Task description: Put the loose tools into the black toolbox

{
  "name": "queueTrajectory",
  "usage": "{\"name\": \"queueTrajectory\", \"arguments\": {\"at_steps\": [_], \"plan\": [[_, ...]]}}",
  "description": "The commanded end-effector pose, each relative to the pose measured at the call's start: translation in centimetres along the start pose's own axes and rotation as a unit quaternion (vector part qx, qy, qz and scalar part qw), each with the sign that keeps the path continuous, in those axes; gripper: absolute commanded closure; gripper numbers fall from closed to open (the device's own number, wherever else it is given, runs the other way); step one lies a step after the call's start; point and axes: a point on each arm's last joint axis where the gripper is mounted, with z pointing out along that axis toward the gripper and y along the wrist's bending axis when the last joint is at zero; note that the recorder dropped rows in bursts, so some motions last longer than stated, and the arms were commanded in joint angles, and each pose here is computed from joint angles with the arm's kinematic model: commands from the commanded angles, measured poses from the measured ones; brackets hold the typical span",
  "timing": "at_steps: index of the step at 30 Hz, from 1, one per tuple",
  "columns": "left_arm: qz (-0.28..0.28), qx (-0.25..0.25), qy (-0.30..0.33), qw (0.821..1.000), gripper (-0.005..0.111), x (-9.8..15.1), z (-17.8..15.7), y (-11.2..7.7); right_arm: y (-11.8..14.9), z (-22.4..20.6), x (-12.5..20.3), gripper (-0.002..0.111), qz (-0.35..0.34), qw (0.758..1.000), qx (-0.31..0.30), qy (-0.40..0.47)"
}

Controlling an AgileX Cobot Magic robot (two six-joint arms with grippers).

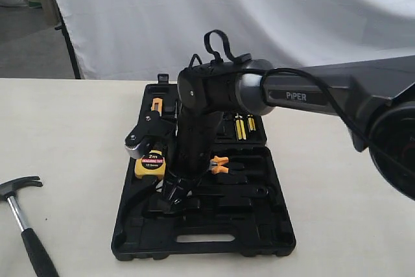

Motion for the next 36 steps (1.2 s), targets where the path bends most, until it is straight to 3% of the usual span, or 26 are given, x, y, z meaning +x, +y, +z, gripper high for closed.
{"name": "queueTrajectory", "arguments": {"at_steps": [1, 8, 14, 19, 22, 23, 25, 28, 33, 36], "plan": [[0.000, 0.003, 0.000, 1.000, 0.106, 0.1, 0.0, 0.0, 0.4, 4.1, 1.9, 0.109, -0.002, 0.997, -0.029, 0.073], [0.000, 0.003, 0.000, 1.000, 0.106, 0.1, 0.0, 0.0, 0.3, -4.6, 0.2, 0.109, -0.011, 0.999, 0.035, -0.030], [0.000, 0.003, 0.000, 1.000, 0.106, 0.1, 0.0, 0.0, 0.5, -11.6, -0.7, 0.109, -0.015, 0.984, 0.102, -0.147], [0.000, 0.003, 0.000, 1.000, 0.106, 0.1, 0.0, 0.0, 0.1, -9.2, -0.9, 0.109, -0.014, 0.987, 0.094, -0.131], [0.000, 0.003, 0.000, 1.000, 0.106, 0.1, 0.0, 0.0, -0.2, -3.5, -0.6, 0.109, -0.003, 0.996, 0.055, -0.075], [0.000, 0.003, 0.000, 1.000, 0.106, 0.1, 0.0, 0.0, 0.0, 1.6, 0.6, 0.109, 0.005, 1.000, 0.011, -0.010], [0.000, 0.003, 0.000, 1.000, 0.106, 0.1, 0.0, 0.0, 0.4, 5.1, 1.9, 0.109, 0.004, 0.998, -0.028, 0.063], [0.000, 0.003, 0.000, 1.000, 0.106, 0.1, 0.0, 0.0, 0.5, 6.6, 2.5, 0.109, 0.003, 0.994, -0.043, 0.098], [0.000, 0.003, 0.000, 1.000, 0.106, 0.1, 0.0, 0.0, 0.1, 2.2, 1.0, 0.109, 0.001, 0.999, -0.016, 0.047], [0.000, 0.003, 0.000, 1.000, 0.106, 0.1, 0.0, 0.0, 0.2, -5.0, -1.4, 0.109, 0.021, 0.997, 0.015, -0.070]]}}
